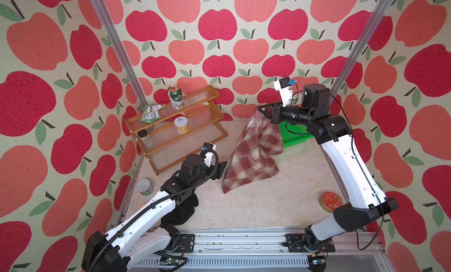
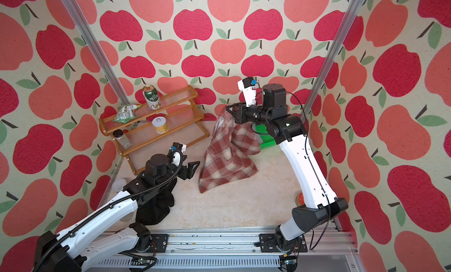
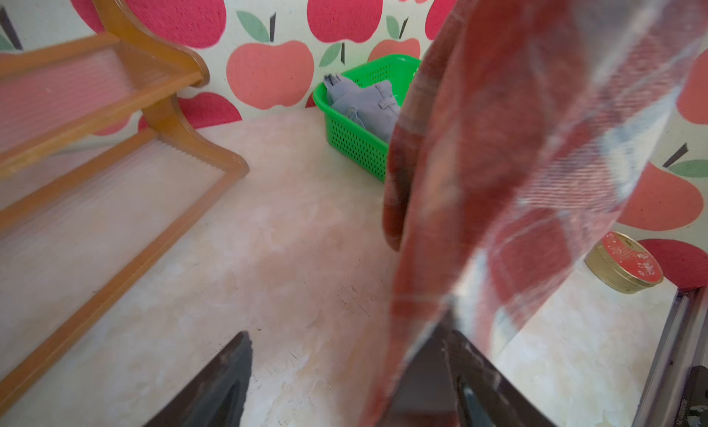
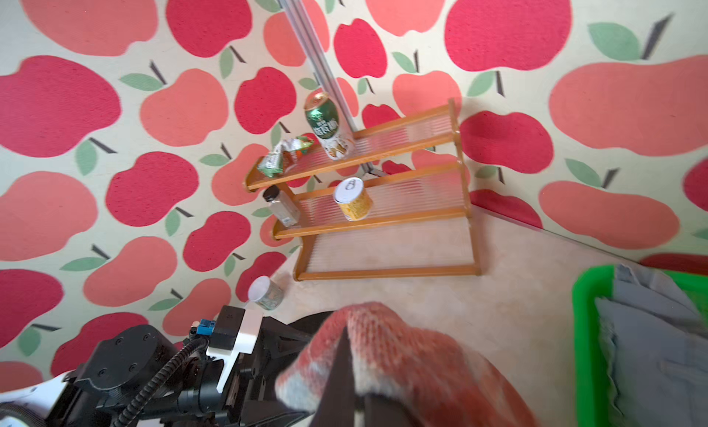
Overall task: Roll up the skirts
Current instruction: Flatten out the skirt at the center of the board.
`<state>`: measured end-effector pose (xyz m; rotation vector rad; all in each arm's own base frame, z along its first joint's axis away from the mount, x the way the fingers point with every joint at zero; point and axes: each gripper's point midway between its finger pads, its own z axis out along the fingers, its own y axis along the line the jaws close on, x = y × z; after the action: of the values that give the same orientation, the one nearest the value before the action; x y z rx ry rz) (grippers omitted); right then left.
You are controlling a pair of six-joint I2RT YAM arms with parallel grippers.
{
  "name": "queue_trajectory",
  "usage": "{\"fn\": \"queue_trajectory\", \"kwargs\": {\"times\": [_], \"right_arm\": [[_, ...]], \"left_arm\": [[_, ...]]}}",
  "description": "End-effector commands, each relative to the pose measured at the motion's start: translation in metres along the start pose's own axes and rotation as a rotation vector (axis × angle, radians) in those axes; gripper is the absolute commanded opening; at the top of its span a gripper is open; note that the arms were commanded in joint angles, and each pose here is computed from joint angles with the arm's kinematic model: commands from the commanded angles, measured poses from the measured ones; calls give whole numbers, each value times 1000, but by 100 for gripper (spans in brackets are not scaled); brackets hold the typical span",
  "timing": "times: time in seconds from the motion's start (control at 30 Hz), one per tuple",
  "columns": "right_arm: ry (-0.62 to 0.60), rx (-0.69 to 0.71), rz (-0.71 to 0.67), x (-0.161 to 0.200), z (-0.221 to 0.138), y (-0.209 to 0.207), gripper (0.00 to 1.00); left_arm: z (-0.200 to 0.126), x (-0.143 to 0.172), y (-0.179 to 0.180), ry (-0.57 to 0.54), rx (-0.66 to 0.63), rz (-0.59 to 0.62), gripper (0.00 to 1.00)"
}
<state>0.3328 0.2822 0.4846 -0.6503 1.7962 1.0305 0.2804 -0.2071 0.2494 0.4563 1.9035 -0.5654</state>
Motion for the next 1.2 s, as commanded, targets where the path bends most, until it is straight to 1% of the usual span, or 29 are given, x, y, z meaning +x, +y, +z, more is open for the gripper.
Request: {"fn": "queue_trajectory", "kwargs": {"times": [0.0,0.1,0.17,0.27,0.33,0.37,0.43,0.53,0.57,0.63,0.73,0.8,0.9,1.0,1.1,1.17], "right_arm": [[-68,-170,-52,-34,-15,51,0],[-103,-147,-78,-47,-22,52,0],[-101,-119,-84,-48,-25,46,0],[-109,-103,-87,-51,-34,42,0],[-125,-94,-90,-55,-40,39,0],[-132,-97,-86,-57,-41,37,0],[-135,-125,-67,-59,-41,33,0],[-134,-188,-31,-63,-34,27,0],[-139,-201,-25,-66,-33,25,0],[-143,-231,-17,-71,-28,24,0],[-146,-311,-1,-80,-22,32,0],[-152,-367,6,-87,-17,41,0],[-141,-447,-1,-92,-4,61,0],[-150,-539,-16,-98,-5,82,0],[-144,-554,-55,-97,-19,90,0],[-123,-516,-87,-87,-28,89,0]], "left_arm": [[-26,-15,4,-33,-33,49,82],[-39,-9,0,-26,-7,90,82],[-41,0,5,-13,-30,108,79],[-38,13,28,-1,-151,85,56],[-38,14,39,-4,-212,57,51],[-38,14,42,-19,-230,46,50],[-39,10,47,-66,-255,28,51],[-45,8,56,-137,-303,10,58],[-46,7,57,-160,-299,7,61],[-44,11,55,-173,-274,1,65],[-37,23,53,-156,-246,-18,71],[-34,29,53,-152,-241,-29,72],[-33,31,51,-188,-217,-39,73],[-33,30,45,-213,-177,-32,74],[-31,35,42,-200,-156,-16,80],[-32,38,43,-209,-159,-15,86]]}}
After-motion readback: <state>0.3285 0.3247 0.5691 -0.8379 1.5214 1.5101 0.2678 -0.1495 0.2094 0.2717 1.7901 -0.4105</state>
